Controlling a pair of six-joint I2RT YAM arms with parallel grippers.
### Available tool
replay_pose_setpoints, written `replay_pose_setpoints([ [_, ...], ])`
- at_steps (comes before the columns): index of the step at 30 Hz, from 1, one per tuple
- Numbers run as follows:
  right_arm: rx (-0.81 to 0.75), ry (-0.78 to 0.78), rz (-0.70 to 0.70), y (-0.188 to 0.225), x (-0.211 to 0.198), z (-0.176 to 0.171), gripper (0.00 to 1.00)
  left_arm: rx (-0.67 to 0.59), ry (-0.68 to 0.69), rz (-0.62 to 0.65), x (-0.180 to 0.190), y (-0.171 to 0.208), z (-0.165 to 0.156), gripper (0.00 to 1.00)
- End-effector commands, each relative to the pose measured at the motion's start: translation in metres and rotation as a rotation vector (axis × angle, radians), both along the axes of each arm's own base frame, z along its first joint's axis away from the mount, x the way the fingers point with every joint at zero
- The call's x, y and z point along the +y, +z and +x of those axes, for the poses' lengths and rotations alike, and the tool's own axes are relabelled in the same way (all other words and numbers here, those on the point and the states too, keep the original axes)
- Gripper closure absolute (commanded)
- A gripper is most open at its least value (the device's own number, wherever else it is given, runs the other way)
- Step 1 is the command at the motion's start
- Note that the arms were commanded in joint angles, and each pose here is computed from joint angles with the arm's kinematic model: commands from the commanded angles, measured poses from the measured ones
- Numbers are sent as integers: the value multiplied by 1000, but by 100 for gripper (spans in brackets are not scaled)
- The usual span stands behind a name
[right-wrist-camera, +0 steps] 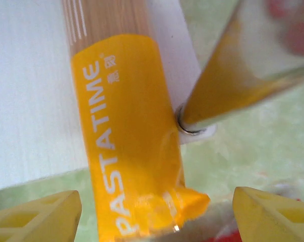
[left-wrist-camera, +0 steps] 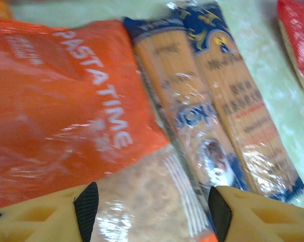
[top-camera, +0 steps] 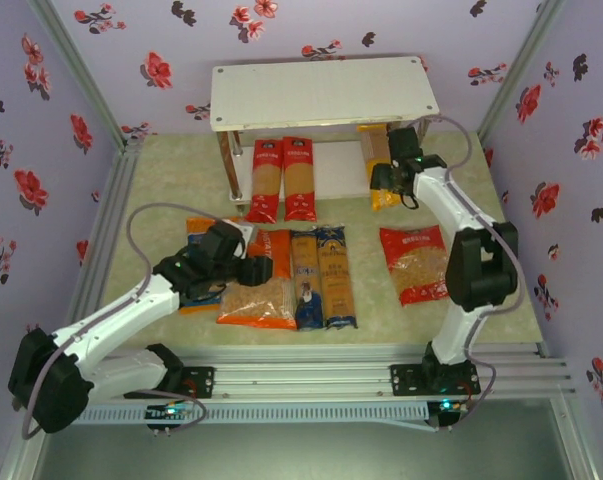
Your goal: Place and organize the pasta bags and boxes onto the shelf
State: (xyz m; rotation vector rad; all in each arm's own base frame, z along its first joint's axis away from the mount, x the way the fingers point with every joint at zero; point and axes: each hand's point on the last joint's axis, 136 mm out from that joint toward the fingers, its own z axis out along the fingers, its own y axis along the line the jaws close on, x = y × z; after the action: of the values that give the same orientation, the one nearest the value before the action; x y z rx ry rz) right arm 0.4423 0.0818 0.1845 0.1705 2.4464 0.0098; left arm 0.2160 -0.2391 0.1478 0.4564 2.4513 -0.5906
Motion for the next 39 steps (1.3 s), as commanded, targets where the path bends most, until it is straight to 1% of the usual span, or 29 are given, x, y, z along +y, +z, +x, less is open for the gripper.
replay_pose_setpoints([
  [1,-53,-2,-15,25,2,-36,20,-7,-21,18,-20,10,-10,33],
  [4,-48,47,24,23,13,-74,20,40,-45,36,-43,-4,-24,32],
  [8,-30,49,82,9,15,-116,19,97,-57,141,-64,-33,-31,29],
  [11,-39,55,142,4,18,-135,19,134,-41,194,-71,-49,-28,26],
  [14,-48,58,159,5,16,-147,19,153,-25,213,-76,-59,-24,19],
  [18,-68,68,181,8,18,-151,18,191,15,244,-72,-77,-22,12],
  [22,-71,84,199,7,23,-149,17,219,33,222,-76,-88,-19,9],
  [24,-69,93,204,6,26,-147,17,225,33,211,-83,-91,-17,9],
  [33,-62,115,189,3,28,-142,15,236,7,243,-101,-101,-4,10],
  [39,-49,123,186,-3,30,-142,15,287,14,268,-98,-119,-4,15],
])
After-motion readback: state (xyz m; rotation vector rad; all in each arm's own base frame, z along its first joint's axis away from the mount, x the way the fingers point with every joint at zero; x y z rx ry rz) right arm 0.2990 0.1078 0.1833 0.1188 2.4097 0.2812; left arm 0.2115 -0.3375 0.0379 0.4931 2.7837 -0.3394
